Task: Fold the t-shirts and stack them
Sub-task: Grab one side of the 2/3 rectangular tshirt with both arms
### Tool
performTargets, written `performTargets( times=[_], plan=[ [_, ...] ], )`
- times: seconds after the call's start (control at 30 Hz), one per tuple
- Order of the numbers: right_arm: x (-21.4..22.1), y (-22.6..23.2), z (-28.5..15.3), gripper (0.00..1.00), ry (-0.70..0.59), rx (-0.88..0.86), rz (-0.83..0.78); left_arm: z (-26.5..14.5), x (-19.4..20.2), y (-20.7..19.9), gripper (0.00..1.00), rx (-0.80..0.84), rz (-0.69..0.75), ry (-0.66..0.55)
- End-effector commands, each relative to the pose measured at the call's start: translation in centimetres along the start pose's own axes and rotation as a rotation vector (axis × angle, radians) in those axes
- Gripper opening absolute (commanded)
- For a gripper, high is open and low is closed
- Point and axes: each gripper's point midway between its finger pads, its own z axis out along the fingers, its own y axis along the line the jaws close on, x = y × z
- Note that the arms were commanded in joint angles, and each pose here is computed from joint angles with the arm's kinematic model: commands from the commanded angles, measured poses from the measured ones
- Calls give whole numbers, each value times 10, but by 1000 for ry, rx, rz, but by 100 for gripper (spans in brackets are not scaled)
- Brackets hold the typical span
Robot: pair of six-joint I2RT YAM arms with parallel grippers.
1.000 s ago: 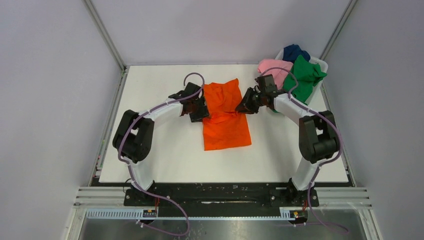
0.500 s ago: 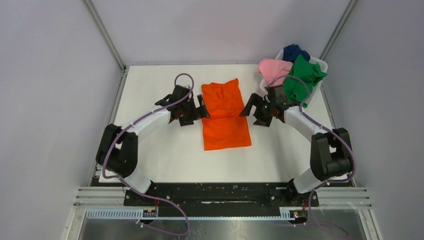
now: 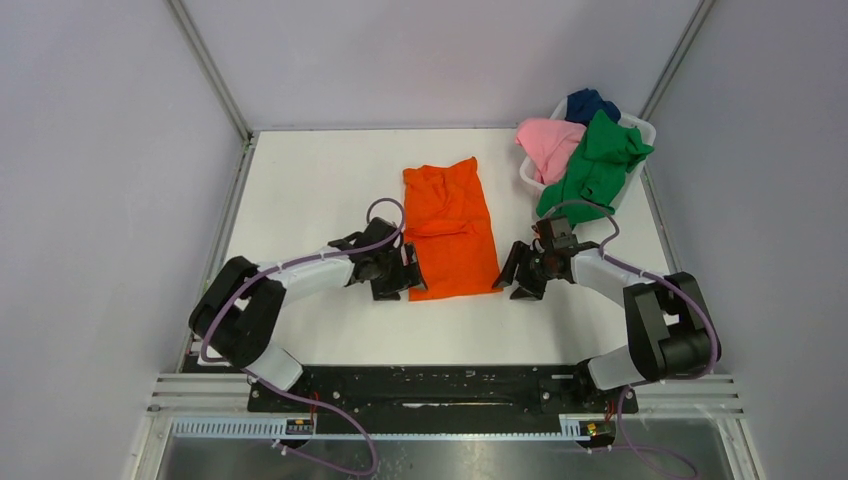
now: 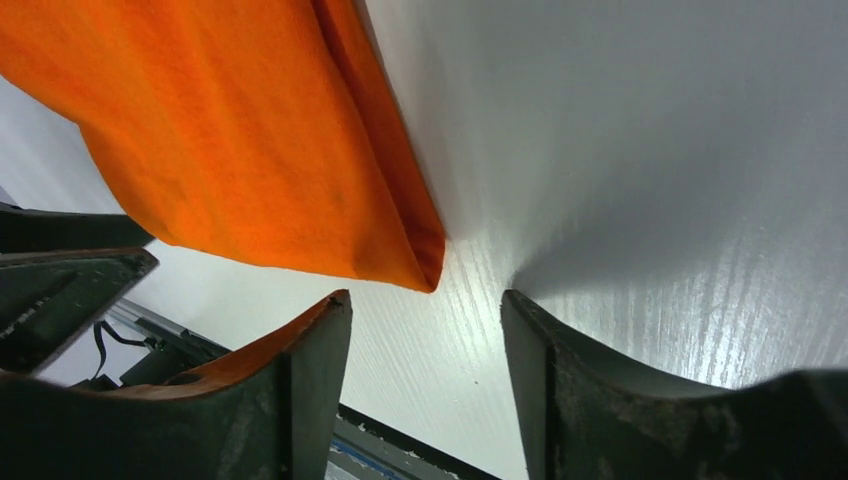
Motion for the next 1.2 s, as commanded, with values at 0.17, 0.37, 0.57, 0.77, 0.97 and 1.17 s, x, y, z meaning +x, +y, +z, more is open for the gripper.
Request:
performTargets(
  times=[0.17, 0.37, 0.57, 0.77, 0.97, 1.17],
  plan=[
    [9, -2, 13, 47, 28, -30, -12, 27, 10, 2, 50, -57, -4, 10],
    [7, -7, 25, 43, 29, -17, -1, 32, 10, 11, 29, -127, 14, 0],
    [1, -10, 29, 28, 6, 2, 2, 30, 15, 14, 0, -133, 26, -1],
    [18, -11, 16, 0, 27, -25, -73, 12, 21, -3, 0, -71, 77, -25],
    [68, -20, -14, 0, 90, -63, -156, -20, 45, -12, 0, 5, 121, -12],
    [117, 4, -67, 0, 119, -160, -244, -73, 77, -40, 0, 212, 148, 7]
  ],
)
